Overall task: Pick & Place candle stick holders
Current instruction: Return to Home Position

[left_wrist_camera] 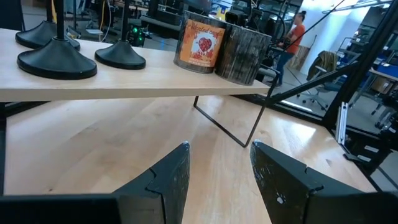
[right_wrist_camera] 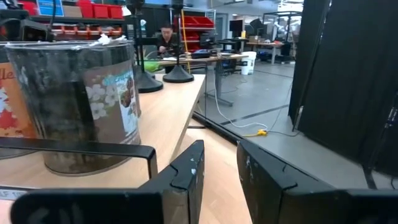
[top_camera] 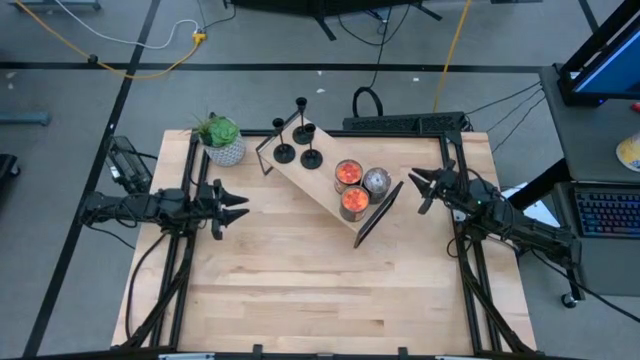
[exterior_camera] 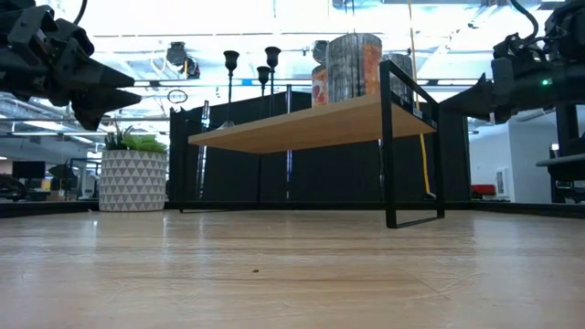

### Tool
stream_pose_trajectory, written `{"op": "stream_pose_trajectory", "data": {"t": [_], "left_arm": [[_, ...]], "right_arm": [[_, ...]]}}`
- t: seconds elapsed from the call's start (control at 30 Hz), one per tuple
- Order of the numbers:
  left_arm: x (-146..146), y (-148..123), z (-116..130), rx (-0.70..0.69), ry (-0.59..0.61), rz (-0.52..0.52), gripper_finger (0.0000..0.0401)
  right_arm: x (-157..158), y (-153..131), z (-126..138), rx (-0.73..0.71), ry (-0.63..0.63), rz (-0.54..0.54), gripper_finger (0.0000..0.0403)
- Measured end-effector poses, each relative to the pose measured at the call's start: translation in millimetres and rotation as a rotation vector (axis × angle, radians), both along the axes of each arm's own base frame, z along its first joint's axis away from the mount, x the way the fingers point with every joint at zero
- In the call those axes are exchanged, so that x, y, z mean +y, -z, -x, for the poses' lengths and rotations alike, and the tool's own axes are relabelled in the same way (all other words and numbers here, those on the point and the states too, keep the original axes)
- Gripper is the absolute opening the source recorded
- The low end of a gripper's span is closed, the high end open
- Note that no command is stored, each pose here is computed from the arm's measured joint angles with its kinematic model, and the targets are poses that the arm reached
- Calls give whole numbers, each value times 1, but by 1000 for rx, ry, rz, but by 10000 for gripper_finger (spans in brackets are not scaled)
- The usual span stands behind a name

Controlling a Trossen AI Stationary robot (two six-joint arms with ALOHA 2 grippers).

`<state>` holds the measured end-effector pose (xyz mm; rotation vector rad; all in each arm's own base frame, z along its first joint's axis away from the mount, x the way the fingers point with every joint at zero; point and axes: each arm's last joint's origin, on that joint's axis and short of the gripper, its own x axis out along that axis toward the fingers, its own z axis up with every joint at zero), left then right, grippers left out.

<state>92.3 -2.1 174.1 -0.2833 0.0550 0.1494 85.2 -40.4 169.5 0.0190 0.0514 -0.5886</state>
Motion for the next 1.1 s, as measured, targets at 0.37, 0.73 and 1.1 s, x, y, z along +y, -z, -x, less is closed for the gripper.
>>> {"op": "stream_pose_trajectory", "data": {"t": [0.37, 0.73, 1.1], "left_arm": [[0, 0, 0, -7, -3, 47, 177], [0, 0, 0, -7, -4, 46, 177], [0, 0, 0, -7, -4, 47, 177]], "right_arm": [[0, 0, 0, -3, -3, 2, 91], [0, -11, 0, -118, 3, 48, 91], [0, -12, 0, -126, -1, 51, 91]]}}
